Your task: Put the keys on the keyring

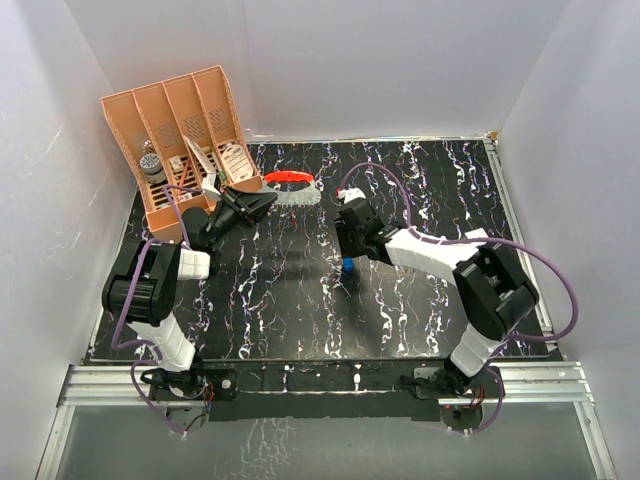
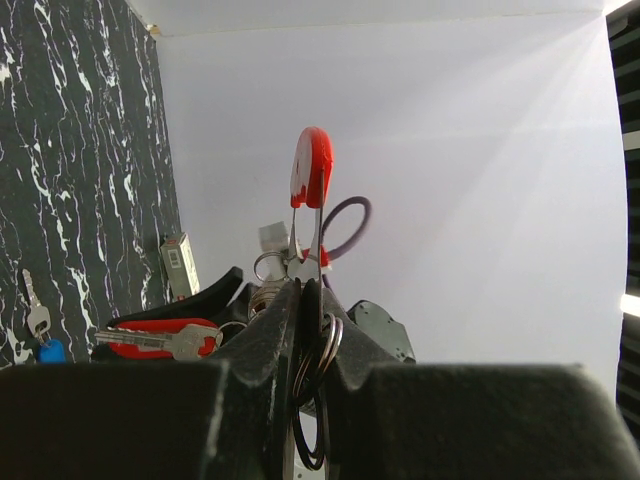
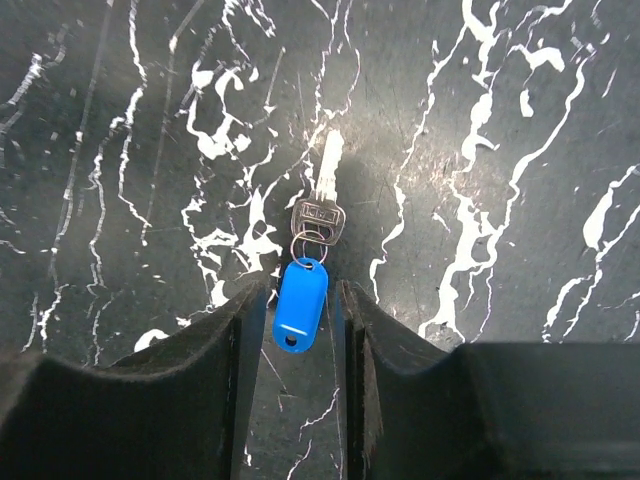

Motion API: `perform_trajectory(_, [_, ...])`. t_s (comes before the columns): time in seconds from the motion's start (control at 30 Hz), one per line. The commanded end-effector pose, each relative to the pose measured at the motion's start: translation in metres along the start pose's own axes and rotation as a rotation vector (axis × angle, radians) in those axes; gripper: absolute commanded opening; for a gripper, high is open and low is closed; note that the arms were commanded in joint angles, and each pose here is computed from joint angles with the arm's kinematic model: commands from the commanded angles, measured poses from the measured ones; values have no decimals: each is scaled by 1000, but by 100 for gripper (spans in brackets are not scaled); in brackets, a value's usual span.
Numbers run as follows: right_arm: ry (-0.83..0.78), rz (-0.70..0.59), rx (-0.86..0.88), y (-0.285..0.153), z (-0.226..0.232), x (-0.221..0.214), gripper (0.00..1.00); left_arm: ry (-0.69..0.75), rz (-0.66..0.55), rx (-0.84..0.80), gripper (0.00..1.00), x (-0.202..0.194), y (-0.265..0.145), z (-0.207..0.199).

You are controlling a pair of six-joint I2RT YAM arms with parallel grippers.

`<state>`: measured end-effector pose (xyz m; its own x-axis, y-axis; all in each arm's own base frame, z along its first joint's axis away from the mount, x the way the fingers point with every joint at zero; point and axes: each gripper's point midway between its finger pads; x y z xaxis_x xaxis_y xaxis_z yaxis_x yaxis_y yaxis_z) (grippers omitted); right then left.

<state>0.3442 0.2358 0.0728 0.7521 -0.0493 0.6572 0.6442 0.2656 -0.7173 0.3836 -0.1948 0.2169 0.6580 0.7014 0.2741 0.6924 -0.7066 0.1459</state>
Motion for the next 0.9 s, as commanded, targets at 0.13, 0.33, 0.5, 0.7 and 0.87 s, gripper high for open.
perform_trajectory(0.13, [63,17,2,6,8,4,39,101,-28,-144,0,6,-6,-42])
perform_trajectory(0.33, [99,60,7,13,4,-10,42,100,-29,-146,0,7,-7,-42])
perform_trajectory(0.5, [116,83,1,19,-1,-18,41,99,-31,-146,0,7,-7,-42])
perform_trajectory(0.7, [124,112,-24,30,-11,-32,40,97,-32,-144,0,7,-8,-41])
perform_trajectory(0.87, [124,123,-31,34,-14,-38,35,99,-32,-142,0,8,-7,-40])
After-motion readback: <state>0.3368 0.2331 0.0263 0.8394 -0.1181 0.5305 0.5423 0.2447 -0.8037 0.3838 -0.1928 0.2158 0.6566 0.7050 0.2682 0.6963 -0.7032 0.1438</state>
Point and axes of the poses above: each gripper's point midway between its finger pads, its own y axis out along the fingers, its own z axis along the line the jaws close on, x = y × z, and after that the axes turned 14 degrees about y, right-handed
